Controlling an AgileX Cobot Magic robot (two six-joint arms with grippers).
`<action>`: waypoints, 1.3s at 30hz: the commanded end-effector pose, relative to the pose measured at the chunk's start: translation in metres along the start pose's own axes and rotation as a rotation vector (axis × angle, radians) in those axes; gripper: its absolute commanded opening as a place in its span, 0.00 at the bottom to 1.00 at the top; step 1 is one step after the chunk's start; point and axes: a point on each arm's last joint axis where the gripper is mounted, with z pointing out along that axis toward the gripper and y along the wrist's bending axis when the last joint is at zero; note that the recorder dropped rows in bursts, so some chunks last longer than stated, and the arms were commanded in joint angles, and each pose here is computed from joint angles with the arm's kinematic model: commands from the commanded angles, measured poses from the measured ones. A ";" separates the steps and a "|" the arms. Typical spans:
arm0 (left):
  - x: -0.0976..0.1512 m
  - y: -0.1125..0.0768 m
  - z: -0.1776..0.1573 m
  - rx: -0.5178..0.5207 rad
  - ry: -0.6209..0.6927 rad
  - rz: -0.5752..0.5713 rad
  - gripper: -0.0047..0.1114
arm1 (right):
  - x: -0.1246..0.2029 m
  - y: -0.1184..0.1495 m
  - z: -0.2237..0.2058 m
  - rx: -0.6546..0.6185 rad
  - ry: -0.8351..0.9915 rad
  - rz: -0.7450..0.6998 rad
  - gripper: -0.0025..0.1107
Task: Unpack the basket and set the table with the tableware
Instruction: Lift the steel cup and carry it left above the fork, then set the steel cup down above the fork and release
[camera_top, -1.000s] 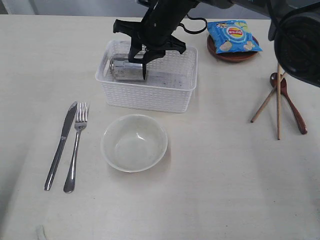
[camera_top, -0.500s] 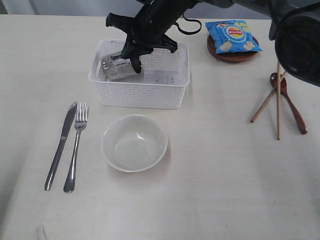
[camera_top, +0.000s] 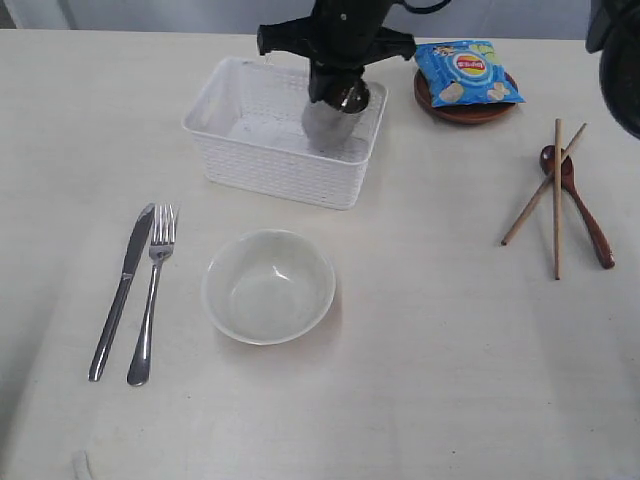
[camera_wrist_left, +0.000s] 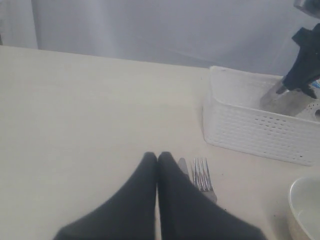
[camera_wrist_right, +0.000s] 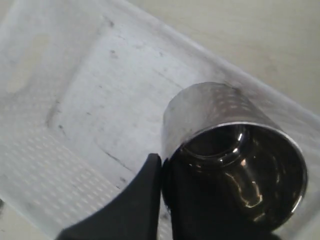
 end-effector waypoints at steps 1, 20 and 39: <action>0.000 0.000 0.000 0.001 -0.012 -0.001 0.04 | 0.002 -0.031 -0.018 0.187 0.053 -0.018 0.02; 0.000 0.000 0.000 0.001 -0.012 -0.001 0.04 | 0.010 0.093 -0.096 -0.105 -0.163 -0.425 0.02; 0.000 0.000 0.000 0.001 -0.012 -0.001 0.04 | 0.049 0.201 0.000 0.026 -0.125 -0.774 0.02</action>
